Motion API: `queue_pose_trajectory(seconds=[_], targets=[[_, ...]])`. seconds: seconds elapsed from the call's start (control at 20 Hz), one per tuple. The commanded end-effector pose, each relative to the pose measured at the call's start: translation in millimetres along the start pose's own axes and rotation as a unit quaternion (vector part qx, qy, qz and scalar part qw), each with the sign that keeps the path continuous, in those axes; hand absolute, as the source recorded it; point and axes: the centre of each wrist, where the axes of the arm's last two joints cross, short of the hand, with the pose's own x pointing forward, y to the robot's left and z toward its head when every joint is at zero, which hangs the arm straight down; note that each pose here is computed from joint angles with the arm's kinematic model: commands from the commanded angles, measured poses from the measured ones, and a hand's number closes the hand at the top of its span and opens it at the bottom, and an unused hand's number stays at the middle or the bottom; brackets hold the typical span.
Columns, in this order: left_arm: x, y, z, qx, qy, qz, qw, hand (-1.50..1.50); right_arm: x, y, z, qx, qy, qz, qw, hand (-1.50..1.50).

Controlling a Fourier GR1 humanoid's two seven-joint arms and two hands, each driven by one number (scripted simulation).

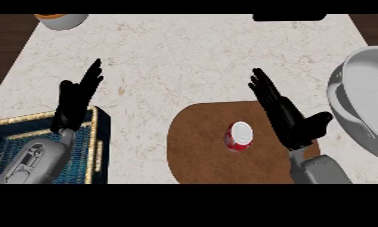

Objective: Pick the can from the cutting board and place it in the pot

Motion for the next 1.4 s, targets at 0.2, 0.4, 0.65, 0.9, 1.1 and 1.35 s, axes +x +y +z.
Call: queue_pose_trajectory(seconds=[0.2, 0.4, 0.65, 0.9, 1.1, 1.35], targets=[[52.2, 21.4, -5.8, 0.077, -0.145, 0.086, 0.9826, 0.0, 113.9, -83.4, 12.4, 0.033, -0.163, 0.062, 0.984, 1.5], [55.7, 23.8, -2.3, 0.079, -0.159, 0.124, 0.9762, 0.0, 119.9, -154.2, 39.7, -0.168, -0.102, 0.308, 0.931, -1.5], [68.8, 24.5, 8.3, 0.073, -0.174, 0.139, 0.9721, 0.0, 81.5, -119.7, 96.5, -0.033, -0.173, 0.343, 0.923, -1.5], [53.7, 25.6, 4.9, 0.069, -0.17, 0.133, 0.9738, 0.0, 96.0, -112.4, 114.5, -0.01, -0.143, 0.423, 0.895, -1.5], [61.6, 22.4, 16.0, 0.062, -0.181, 0.132, 0.9725, 0.0, 132.7, -80.5, 115.1, 0.018, -0.066, 0.483, 0.873, -1.5], [65.1, 20.9, 5.0, 0.063, -0.18, 0.142, 0.9713, 0.0, 152.4, -54.5, 108.5, 0.066, -0.005, 0.525, 0.848, -1.5]])
